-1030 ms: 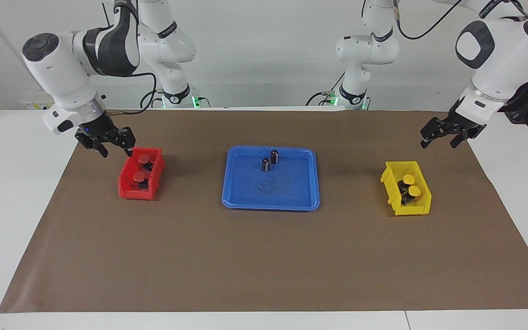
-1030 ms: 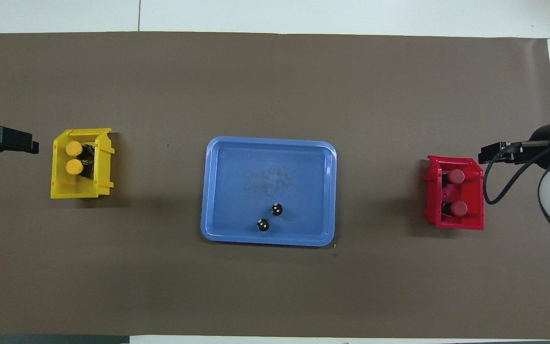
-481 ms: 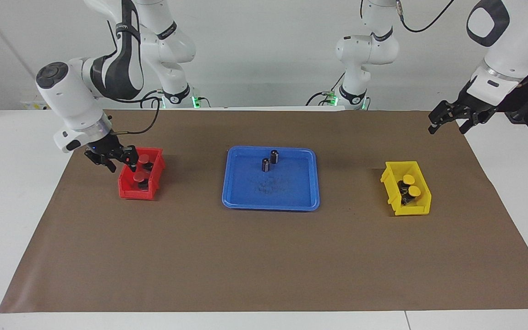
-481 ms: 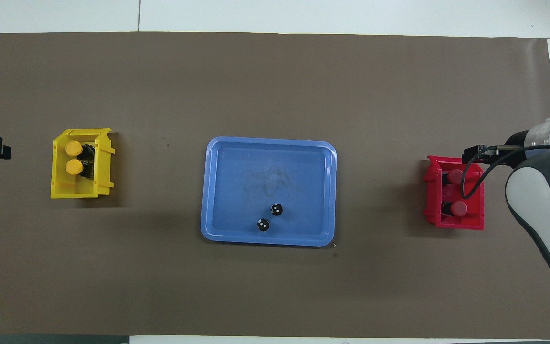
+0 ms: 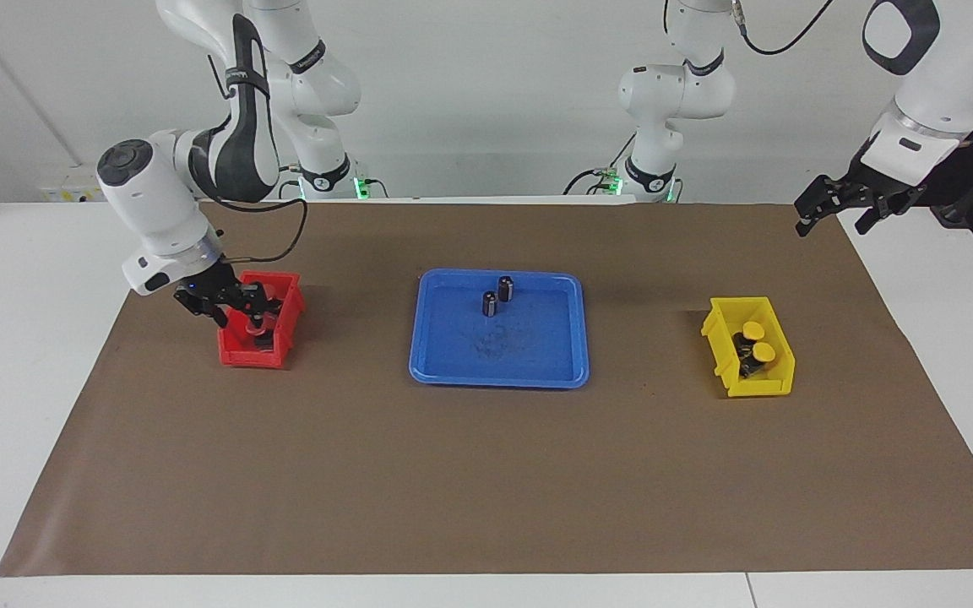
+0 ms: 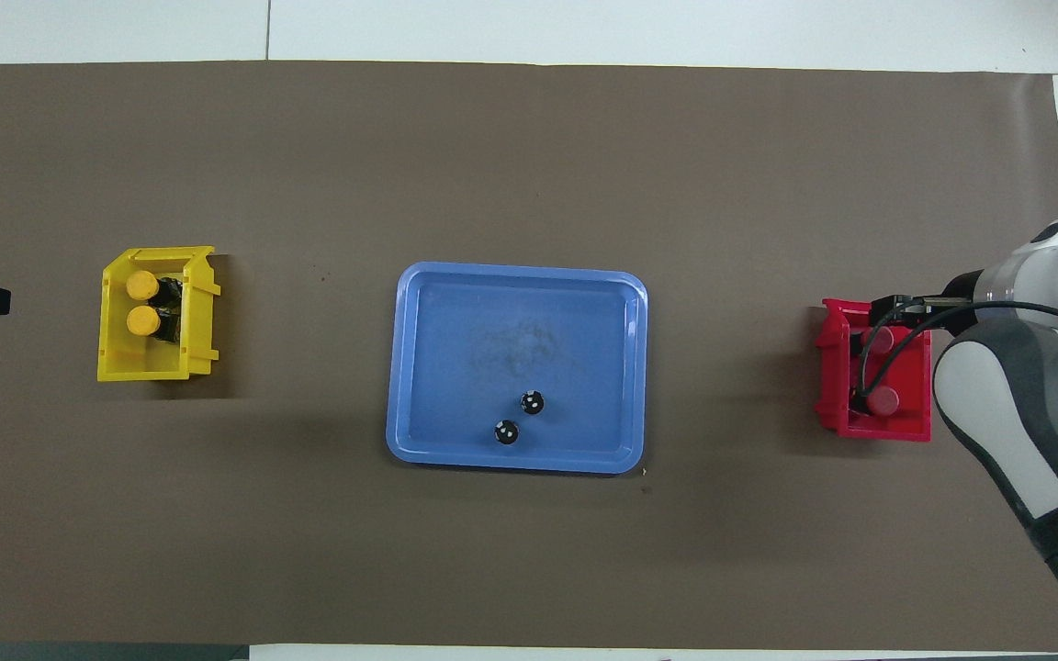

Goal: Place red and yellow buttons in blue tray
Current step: 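Grasp a red button in the red holder with the right gripper, then carry the red button to the tray while the left gripper grasps yellow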

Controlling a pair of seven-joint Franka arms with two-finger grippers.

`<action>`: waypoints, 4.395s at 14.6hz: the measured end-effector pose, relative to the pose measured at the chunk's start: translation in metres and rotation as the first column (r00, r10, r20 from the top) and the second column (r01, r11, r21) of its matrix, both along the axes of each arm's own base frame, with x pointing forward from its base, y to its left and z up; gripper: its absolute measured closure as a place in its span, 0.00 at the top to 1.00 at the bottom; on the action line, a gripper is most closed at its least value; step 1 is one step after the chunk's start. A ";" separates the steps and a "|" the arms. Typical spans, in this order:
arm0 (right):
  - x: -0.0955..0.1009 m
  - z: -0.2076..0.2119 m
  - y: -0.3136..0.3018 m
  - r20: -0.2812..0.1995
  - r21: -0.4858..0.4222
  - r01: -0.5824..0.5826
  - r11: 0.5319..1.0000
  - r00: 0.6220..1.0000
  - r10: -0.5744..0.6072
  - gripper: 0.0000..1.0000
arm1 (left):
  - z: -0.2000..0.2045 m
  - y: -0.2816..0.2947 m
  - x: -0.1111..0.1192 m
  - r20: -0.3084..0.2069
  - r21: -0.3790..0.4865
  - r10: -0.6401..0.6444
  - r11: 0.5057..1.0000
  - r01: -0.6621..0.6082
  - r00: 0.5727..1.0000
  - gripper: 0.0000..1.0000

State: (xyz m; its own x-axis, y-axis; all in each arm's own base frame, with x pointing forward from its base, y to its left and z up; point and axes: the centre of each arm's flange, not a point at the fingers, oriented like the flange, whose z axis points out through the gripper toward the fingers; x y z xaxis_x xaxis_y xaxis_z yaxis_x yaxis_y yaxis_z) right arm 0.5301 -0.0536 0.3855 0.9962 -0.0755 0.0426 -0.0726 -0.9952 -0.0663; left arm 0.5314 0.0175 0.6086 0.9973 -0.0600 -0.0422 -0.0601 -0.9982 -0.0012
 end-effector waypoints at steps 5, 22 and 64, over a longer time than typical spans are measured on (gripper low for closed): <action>-0.004 -0.010 0.001 0.003 -0.003 -0.015 1.000 1.000 0.015 0.65 | -0.004 0.001 -0.004 -0.035 -0.001 0.003 1.000 -0.003 0.999 1.00; -0.016 -0.033 0.003 0.014 -0.009 -0.017 1.000 1.000 0.017 0.41 | -0.004 -0.001 -0.004 -0.036 0.000 -0.002 1.000 0.002 0.999 1.00; 0.029 -0.026 0.418 -0.030 -0.025 0.231 0.973 0.972 -0.232 0.41 | -0.251 -0.024 0.058 0.115 0.043 0.037 0.998 -0.042 0.993 0.41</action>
